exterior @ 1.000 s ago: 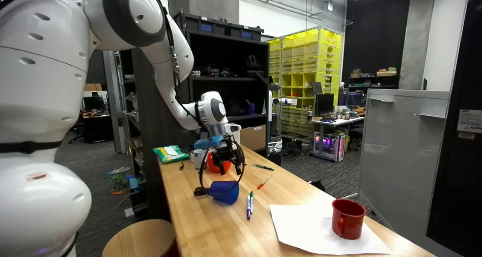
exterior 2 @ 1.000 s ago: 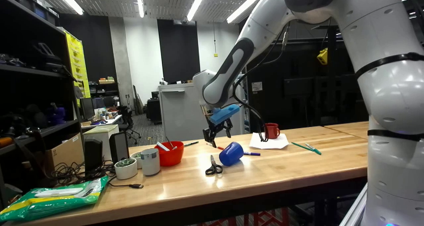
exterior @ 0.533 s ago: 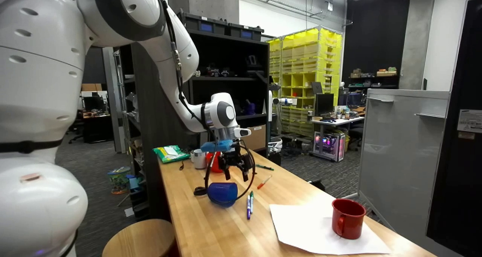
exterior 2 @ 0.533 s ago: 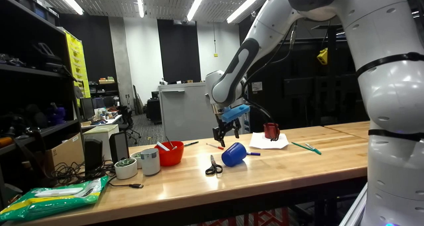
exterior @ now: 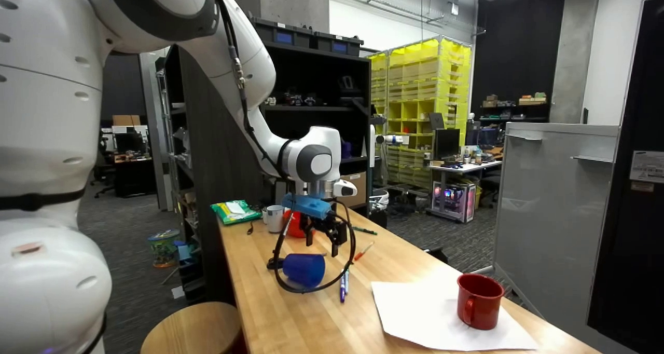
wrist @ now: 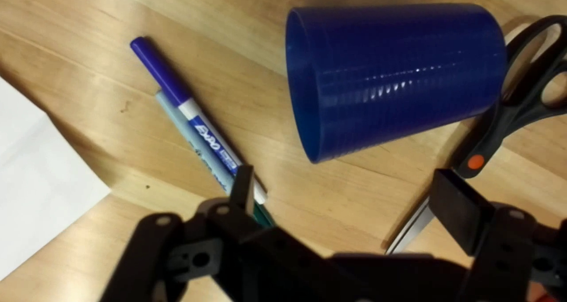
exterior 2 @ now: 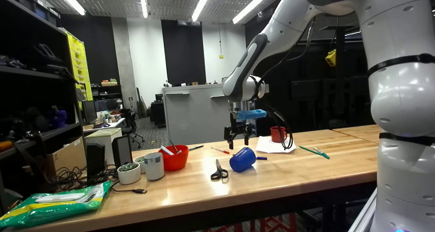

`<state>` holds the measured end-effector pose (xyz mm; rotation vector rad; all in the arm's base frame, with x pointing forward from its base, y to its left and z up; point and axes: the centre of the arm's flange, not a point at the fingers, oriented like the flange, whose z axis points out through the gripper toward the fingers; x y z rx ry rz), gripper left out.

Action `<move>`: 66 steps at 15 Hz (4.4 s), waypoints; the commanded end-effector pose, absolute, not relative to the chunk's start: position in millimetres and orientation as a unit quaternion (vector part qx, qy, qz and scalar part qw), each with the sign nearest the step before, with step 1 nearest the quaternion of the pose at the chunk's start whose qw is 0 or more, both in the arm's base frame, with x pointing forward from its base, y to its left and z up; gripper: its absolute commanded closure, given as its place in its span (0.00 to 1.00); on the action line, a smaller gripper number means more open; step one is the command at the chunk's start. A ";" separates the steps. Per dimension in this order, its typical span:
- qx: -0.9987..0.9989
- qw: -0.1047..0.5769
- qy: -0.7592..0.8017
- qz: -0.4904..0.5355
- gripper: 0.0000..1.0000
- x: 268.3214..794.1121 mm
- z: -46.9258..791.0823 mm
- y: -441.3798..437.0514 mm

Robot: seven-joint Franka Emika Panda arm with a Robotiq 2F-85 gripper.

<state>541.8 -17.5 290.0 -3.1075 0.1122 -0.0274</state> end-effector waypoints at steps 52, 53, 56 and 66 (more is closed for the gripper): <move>-0.938 -0.075 -0.205 0.270 0.98 509.4 312.2 61.9; -0.937 -0.073 -0.212 0.270 0.98 510.1 306.8 62.9; -0.936 -0.066 -0.230 0.257 0.98 511.0 295.3 64.0; -0.936 -0.056 -0.258 0.235 0.48 513.2 286.7 66.4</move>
